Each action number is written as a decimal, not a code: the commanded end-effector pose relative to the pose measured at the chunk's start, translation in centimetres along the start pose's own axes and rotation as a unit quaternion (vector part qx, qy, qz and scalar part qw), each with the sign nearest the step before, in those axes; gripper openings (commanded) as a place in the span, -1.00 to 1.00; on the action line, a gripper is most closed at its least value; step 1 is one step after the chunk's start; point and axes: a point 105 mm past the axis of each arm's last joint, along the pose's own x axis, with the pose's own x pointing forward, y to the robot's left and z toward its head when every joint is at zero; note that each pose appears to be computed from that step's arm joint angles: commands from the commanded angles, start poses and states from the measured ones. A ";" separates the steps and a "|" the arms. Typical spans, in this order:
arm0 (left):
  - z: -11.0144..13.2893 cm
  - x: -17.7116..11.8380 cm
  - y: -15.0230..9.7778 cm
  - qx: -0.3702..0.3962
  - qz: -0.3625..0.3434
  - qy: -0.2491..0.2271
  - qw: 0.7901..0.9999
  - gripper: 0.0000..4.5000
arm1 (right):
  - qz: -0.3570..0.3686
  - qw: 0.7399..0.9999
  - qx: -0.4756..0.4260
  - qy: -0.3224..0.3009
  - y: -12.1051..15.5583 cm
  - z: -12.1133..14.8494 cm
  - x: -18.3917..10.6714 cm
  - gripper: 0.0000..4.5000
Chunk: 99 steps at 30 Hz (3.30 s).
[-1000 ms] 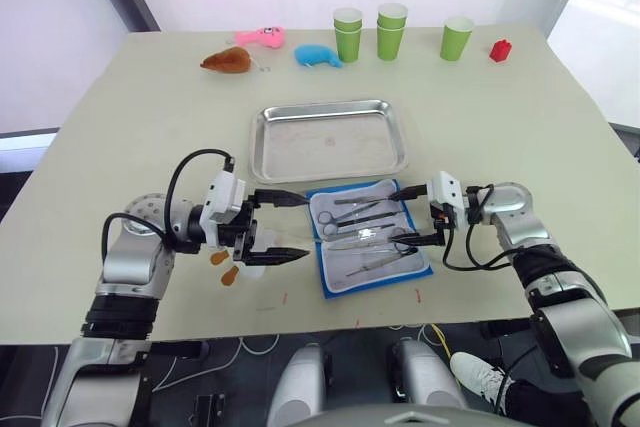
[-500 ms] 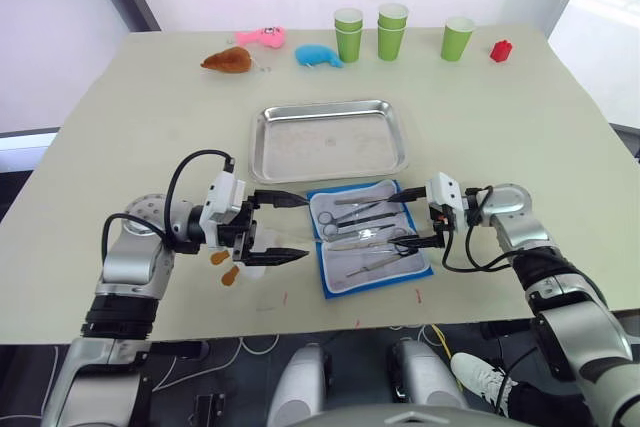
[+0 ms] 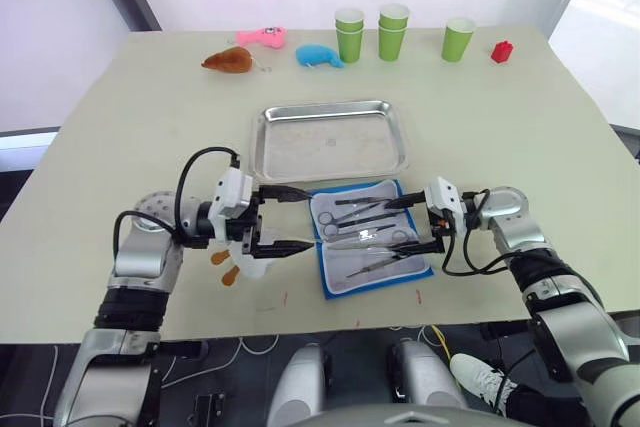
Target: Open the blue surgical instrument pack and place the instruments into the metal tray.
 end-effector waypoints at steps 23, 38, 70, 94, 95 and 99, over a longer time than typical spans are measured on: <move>-1.8 3.1 5.1 0.023 -0.005 0.073 0.997 -0.19 | 0.035 0.993 0.083 0.070 2.8 -5.1 1.6 1.00; -4.4 4.7 6.0 0.013 -0.011 0.129 0.991 -0.19 | 0.025 0.994 0.083 0.063 2.8 -5.1 1.7 1.00; -2.0 3.0 5.6 0.010 -0.006 0.149 0.989 -0.91 | 0.029 0.992 0.090 0.080 2.9 -5.5 2.2 1.00; -1.4 -0.9 4.8 -0.003 0.026 0.178 0.984 -0.91 | 0.030 0.992 0.095 0.080 3.2 -5.7 2.3 1.00; -1.4 -1.0 4.8 -0.003 0.027 0.179 0.983 -0.91 | 0.030 0.992 0.095 0.080 3.2 -5.8 2.3 1.00; -1.1 -1.5 4.6 -0.004 0.032 0.181 0.983 -0.91 | 0.029 0.992 0.096 0.080 3.2 -5.8 2.3 1.00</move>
